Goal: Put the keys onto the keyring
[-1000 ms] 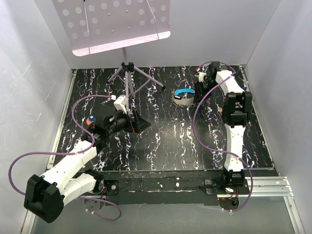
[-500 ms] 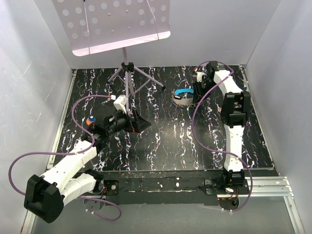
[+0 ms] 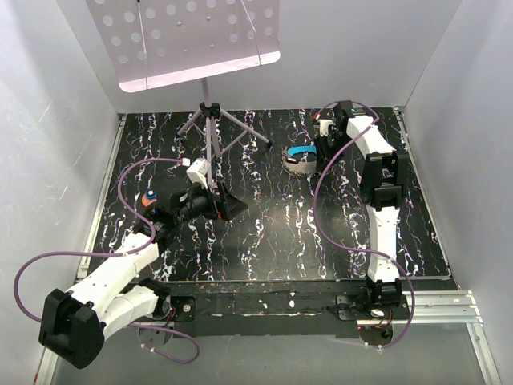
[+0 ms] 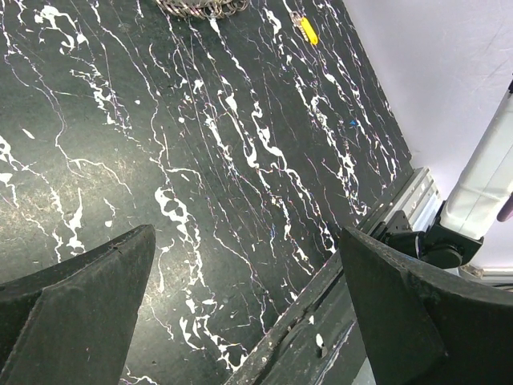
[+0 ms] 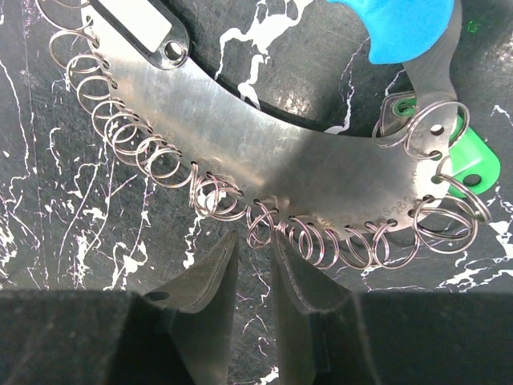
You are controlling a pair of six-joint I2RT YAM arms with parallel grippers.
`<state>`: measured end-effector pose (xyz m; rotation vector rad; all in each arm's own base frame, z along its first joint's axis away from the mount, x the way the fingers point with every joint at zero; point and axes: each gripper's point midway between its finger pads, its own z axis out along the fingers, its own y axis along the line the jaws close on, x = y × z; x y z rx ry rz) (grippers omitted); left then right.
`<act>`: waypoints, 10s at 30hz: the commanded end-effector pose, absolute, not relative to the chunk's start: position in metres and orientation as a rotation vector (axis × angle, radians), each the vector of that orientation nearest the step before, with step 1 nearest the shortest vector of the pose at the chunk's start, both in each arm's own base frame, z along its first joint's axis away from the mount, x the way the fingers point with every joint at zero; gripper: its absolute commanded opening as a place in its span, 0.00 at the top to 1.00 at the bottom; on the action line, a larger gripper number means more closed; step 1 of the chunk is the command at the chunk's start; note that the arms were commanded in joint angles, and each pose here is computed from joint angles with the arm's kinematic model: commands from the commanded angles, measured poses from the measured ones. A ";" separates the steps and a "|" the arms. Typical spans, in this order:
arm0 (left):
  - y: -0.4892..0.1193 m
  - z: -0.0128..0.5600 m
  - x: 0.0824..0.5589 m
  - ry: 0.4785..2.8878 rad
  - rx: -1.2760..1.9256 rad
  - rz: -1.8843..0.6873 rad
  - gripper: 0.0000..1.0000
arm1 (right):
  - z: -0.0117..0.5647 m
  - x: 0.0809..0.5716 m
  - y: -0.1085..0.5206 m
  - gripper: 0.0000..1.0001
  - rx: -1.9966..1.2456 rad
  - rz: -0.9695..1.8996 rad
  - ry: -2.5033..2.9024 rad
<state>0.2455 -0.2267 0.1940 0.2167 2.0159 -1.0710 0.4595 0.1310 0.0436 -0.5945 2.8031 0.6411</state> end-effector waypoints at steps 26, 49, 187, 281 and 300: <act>-0.224 0.205 0.239 1.963 0.247 -1.073 0.00 | 0.051 0.467 0.131 0.85 -0.652 0.548 2.775; -0.214 0.230 0.214 1.888 0.263 -1.098 0.00 | 0.099 0.305 0.174 0.99 -1.070 0.800 2.572; -0.205 0.201 0.240 1.946 0.674 -0.699 0.00 | 0.060 0.465 -0.032 0.99 -0.718 0.144 2.753; -0.192 0.230 0.203 1.823 0.577 -0.796 0.01 | 0.094 0.303 0.095 0.48 -1.634 0.426 1.715; -0.189 0.231 0.209 1.767 0.661 -0.714 0.00 | 0.049 0.307 0.086 0.60 -1.808 0.413 1.701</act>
